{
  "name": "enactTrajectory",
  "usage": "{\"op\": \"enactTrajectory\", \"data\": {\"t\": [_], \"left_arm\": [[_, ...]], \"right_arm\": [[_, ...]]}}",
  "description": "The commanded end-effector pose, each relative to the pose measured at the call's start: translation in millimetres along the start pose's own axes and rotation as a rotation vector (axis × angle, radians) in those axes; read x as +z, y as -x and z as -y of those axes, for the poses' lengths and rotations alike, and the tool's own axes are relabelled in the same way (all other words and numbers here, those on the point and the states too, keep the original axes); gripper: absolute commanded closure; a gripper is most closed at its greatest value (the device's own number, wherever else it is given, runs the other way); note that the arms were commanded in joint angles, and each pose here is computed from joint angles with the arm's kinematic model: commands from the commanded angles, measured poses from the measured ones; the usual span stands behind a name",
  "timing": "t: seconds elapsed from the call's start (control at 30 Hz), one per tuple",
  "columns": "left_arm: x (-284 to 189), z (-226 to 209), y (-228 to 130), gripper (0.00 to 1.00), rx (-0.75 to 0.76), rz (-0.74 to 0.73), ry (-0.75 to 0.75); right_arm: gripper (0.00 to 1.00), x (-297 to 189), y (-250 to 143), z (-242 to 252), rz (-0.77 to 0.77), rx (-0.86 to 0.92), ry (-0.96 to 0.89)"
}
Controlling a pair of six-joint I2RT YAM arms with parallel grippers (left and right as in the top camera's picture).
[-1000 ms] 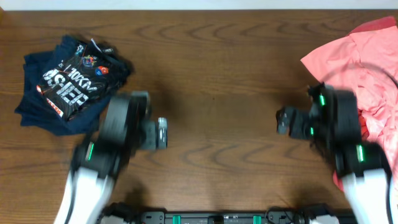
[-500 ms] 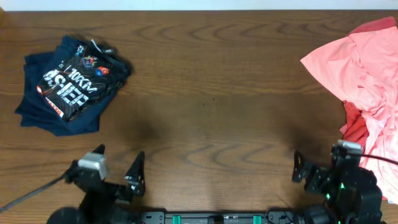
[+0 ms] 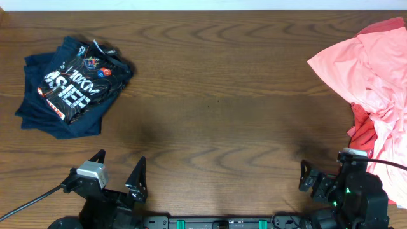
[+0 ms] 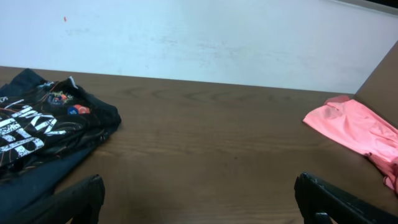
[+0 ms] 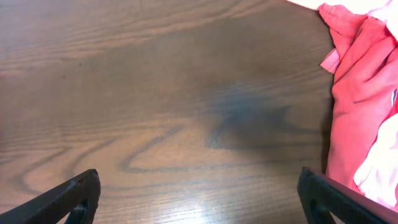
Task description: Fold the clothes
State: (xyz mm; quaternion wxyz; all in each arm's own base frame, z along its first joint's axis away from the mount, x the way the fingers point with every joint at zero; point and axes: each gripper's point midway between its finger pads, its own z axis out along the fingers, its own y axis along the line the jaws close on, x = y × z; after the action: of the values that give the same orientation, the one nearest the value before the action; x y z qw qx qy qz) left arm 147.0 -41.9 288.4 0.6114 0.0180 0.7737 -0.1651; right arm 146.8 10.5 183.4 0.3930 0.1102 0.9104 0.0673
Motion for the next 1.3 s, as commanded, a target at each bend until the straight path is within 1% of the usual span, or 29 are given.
{"op": "enactTrajectory", "data": {"t": [0.0,0.13,0.33,0.43,0.5,0.67,0.73,0.9,1.27], "left_arm": [[1.0,-1.9,-1.8,0.02,-0.012,-0.001,0.009],[1.0,-1.9,-1.8,0.02,-0.012,-0.001,0.009],[1.0,-1.9,-1.8,0.02,-0.012,-0.001,0.009],[1.0,-1.9,-1.8,0.02,-0.012,-0.001,0.009],[1.0,-1.9,-1.8,0.02,-0.012,-0.001,0.009],[1.0,-1.9,-1.8,0.02,-0.012,-0.001,0.009],[1.0,-1.9,-1.8,0.02,-0.012,-0.001,0.009],[1.0,-1.9,-1.8,0.02,-0.012,-0.001,0.009],[1.0,-1.9,-1.8,0.02,-0.012,-0.001,0.009]], "right_arm": [[0.01,-5.2,3.6,5.2,0.062,0.021,-0.009],[0.01,-2.3,10.9,6.5,0.157,0.035,0.006],[0.01,31.9,19.6,-5.8,0.353,-0.143,0.090],[0.01,53.8,27.3,-9.3,0.420,-0.175,0.103],[0.01,64.2,35.9,-12.2,0.491,-0.210,0.109],[0.01,77.9,54.1,-18.4,0.683,-0.308,0.108],[0.01,81.1,55.9,-19.1,0.730,-0.322,0.108],[0.01,90.9,45.1,-15.7,0.671,-0.335,0.095],[0.01,90.9,45.2,-16.1,0.671,-0.335,0.097]]}}
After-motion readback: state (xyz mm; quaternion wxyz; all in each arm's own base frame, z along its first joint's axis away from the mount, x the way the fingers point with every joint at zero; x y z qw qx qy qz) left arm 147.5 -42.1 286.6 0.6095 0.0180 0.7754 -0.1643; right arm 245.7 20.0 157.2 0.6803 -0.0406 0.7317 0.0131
